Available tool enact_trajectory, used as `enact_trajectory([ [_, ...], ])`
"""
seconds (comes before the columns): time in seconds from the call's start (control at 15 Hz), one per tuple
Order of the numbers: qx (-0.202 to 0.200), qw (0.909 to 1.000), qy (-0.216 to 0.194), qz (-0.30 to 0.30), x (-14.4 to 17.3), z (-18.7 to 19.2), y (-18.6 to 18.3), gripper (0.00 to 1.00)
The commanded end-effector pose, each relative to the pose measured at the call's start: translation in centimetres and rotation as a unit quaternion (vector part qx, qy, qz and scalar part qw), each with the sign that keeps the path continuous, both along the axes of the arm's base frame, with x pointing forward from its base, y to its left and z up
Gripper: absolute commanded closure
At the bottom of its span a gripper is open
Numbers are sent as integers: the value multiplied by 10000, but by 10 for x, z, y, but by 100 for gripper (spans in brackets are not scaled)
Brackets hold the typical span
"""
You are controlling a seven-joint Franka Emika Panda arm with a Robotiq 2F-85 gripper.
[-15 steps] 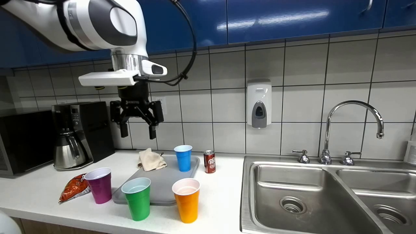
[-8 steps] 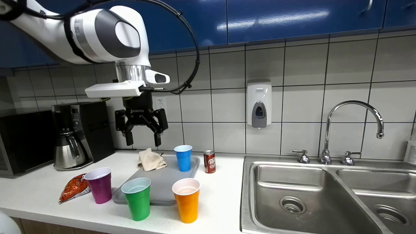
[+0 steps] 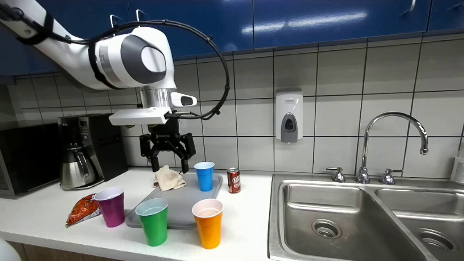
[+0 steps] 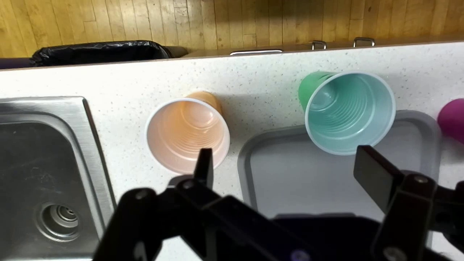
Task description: Put the green, maroon and yellow cups on the tray
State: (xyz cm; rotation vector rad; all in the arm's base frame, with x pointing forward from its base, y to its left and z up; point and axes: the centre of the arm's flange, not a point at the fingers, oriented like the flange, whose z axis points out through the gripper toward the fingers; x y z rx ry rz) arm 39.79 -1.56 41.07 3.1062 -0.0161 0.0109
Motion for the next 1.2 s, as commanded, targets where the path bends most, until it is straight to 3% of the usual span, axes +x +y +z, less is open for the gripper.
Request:
enact_trajectory([
  [0.0, -128, 9994, -64, -319, 14, -18, -12, 0],
  [1.13, -467, 9933, 9, -1059, 41, -89, -34, 0],
])
